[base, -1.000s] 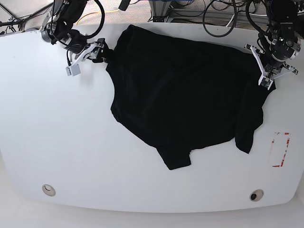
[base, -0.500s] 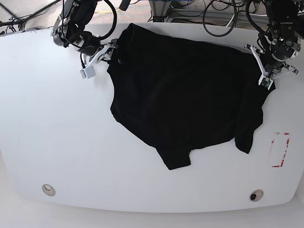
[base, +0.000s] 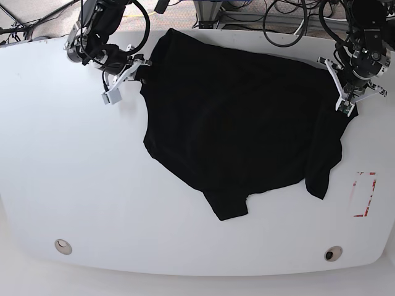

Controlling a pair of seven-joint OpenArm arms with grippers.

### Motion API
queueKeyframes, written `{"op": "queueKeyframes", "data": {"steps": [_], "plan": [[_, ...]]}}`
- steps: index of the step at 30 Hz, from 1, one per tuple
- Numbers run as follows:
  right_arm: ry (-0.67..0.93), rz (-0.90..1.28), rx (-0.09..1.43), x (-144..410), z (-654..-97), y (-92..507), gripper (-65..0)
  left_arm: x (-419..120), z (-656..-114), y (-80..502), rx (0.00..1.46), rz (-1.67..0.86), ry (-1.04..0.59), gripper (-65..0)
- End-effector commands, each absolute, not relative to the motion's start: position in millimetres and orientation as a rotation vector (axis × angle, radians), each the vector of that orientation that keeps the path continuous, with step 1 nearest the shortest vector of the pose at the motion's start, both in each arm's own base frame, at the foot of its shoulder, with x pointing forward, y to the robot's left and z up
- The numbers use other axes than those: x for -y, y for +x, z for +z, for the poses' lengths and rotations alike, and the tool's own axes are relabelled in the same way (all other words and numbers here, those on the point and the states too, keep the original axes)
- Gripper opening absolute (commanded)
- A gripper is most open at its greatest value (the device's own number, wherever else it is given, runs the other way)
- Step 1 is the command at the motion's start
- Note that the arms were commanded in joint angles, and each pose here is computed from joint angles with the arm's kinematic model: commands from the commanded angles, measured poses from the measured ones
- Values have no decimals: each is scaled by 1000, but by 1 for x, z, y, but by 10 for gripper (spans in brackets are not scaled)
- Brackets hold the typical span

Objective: Fold the T-shirt properly

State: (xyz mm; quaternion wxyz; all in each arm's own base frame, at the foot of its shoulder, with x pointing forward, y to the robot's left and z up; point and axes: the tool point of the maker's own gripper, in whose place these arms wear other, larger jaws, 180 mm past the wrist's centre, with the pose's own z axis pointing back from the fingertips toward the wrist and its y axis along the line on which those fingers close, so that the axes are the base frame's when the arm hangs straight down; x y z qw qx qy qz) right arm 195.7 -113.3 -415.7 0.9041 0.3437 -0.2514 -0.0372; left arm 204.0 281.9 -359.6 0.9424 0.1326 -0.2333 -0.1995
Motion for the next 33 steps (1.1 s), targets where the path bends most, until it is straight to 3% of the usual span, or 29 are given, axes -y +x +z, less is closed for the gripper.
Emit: {"op": "queueKeyframes", "data": {"steps": [1,8,16,24,33], "plan": [[713,-72,557,120,-407,197,-650,-281,-349,215,541,-422,276,-650],[590,-25,641,169,-382,208,-650,-258,-347,228,641,-384,213,-650],[447,94,775,215,-335,257,-650,-220,-319,283,832,-284,125,-650],[285,158,899,266,-278,324,-650,-184,-251,354,1065,-318,85,-650],[263,246,1011,283,-204,404,-650,-170,-157,411,1306,-346,106,-650]]}}
